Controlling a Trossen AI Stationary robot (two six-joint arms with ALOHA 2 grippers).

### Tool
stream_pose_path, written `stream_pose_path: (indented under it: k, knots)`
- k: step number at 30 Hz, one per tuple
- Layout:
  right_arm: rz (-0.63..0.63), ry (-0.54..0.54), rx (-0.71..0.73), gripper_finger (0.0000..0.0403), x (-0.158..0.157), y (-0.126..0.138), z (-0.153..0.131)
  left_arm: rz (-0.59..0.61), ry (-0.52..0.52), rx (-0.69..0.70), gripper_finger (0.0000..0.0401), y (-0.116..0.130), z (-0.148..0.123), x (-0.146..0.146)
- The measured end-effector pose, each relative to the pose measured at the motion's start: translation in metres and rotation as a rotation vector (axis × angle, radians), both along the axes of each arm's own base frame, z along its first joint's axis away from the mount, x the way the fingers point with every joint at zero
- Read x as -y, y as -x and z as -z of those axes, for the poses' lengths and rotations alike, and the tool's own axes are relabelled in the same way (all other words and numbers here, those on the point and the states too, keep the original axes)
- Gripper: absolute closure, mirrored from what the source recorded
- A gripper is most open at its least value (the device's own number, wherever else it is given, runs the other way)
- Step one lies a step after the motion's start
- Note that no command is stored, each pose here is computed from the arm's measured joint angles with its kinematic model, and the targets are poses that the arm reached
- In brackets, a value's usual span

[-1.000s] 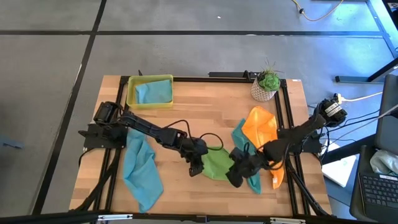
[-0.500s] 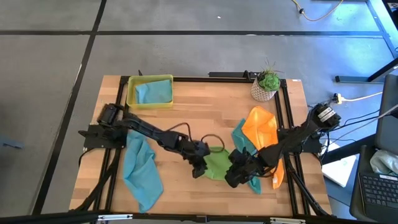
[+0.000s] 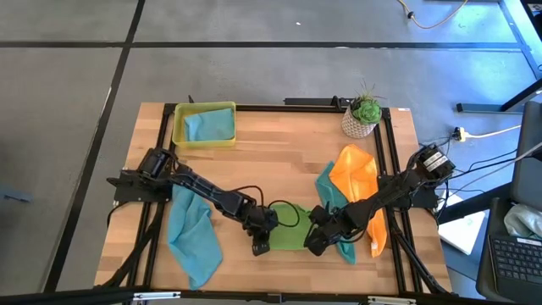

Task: Fold microfiber towels
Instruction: Fold the green towel, then put the folded green towel into the yellow bin

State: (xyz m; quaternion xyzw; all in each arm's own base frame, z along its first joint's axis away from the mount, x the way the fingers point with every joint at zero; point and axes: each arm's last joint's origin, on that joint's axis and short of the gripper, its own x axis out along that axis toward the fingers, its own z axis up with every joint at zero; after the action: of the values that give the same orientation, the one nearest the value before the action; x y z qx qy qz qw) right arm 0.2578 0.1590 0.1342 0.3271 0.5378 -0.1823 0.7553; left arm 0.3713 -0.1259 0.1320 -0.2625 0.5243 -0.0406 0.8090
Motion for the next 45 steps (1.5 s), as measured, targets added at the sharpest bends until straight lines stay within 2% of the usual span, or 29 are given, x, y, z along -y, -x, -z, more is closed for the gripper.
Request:
stream_pose_path:
  k: [3,5,8,13,17,19,24,29,32,36,39,45]
  knots:
    - [-0.035,-0.015,0.007,0.0268,-0.001,0.003,-0.011,-0.008,0.003,-0.003,0.0293,0.002,-0.007,-0.004]
    - [-0.074,-0.003,0.063,0.0268,-0.006,0.004,-0.026,-0.005,0.001,0.019,0.0293,0.005,-0.019,-0.005]
    - [-0.086,0.041,0.121,0.0268,-0.010,0.008,-0.049,0.052,-0.074,0.095,0.0293,0.012,-0.042,-0.004]
    - [-0.040,0.134,0.160,0.0268,-0.011,0.021,-0.086,0.258,-0.294,0.387,0.0293,0.021,-0.081,0.016]
    - [0.001,0.212,0.168,0.0268,-0.010,0.028,-0.110,0.497,-0.445,0.482,0.0290,0.027,-0.075,0.042]
    - [0.011,0.229,0.179,0.0268,-0.011,0.028,-0.120,0.559,-0.482,0.483,0.0283,0.029,-0.067,0.050]
    - [0.065,0.234,0.193,0.0268,-0.013,0.031,-0.128,0.528,-0.564,0.457,0.0259,0.022,-0.045,0.055]
    - [0.096,0.206,0.193,0.0268,-0.020,0.034,-0.125,0.583,-0.535,0.380,0.0234,0.018,-0.014,0.057]
    - [0.115,0.185,0.195,0.0268,-0.024,0.038,-0.125,0.582,-0.558,0.351,0.0222,0.017,-0.003,0.057]
    - [0.131,0.156,0.197,0.0268,-0.030,0.042,-0.125,0.507,-0.623,0.344,0.0215,0.012,-0.002,0.050]
    - [0.129,0.149,0.197,0.0268,-0.033,0.045,-0.125,0.446,-0.592,0.339,0.0213,0.007,-0.004,0.040]
    - [0.118,0.136,0.184,0.0268,-0.034,0.046,-0.125,0.421,-0.558,0.303,0.0213,0.003,-0.001,0.029]
